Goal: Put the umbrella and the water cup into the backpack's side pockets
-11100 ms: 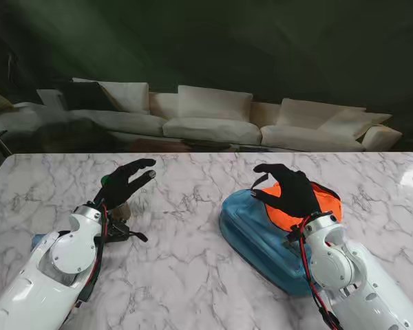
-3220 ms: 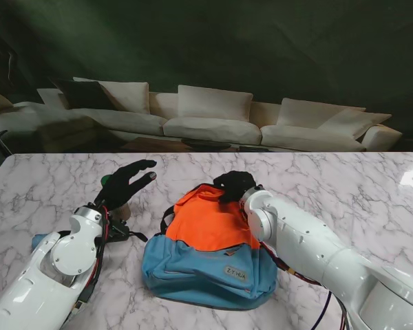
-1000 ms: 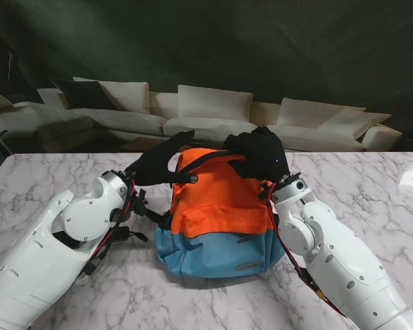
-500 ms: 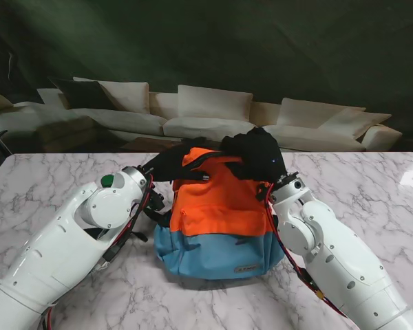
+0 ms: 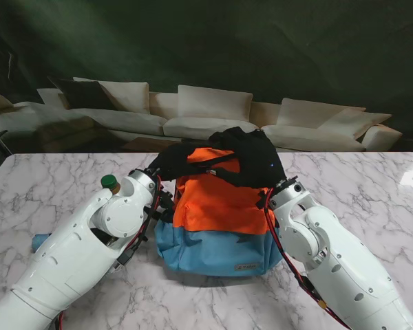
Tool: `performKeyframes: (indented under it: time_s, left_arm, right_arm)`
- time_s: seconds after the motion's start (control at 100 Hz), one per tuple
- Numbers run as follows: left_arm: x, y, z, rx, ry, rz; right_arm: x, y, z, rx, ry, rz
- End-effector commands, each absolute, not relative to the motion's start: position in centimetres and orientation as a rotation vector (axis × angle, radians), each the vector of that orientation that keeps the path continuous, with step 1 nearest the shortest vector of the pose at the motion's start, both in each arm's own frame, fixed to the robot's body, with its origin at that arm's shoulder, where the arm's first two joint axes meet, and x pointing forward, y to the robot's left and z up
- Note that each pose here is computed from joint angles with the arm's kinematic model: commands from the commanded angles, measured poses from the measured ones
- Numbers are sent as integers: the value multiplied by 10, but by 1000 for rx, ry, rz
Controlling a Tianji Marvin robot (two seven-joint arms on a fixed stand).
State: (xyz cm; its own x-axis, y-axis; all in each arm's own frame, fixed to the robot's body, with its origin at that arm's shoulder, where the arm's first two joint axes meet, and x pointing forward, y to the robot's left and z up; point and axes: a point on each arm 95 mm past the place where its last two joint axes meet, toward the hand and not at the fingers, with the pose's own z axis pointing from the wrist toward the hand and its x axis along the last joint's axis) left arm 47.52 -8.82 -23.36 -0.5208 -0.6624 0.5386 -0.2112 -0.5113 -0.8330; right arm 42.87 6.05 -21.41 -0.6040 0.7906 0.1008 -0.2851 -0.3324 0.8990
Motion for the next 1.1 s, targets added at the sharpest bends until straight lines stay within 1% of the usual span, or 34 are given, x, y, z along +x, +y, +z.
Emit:
performKeyframes:
  time_s: [0.0, 0.19, 0.36, 0.5, 0.85, 1.09]
  left_arm:
    - [474, -95, -230, -1313, 1372, -2123]
    - [470, -94, -227, -1264, 1392, -2148]
    - [462, -93, -223, -1246, 1368, -2195]
    - [458, -94, -219, -1209, 1386, -2222]
    - [450, -100, -216, -1164, 1405, -2271]
    - [448, -102, -215, -1147, 1418, -2290]
  right_arm:
    - [421, 60, -208, 686, 1190, 1988]
    - [409, 50, -196, 648, 1270, 1850]
    - [406, 37, -199, 730, 1325, 1708]
    - [410, 33, -200, 796, 1316, 1697]
    - [417, 48, -209, 915, 1445, 1730]
    - [425, 58, -209, 882, 1289, 1840]
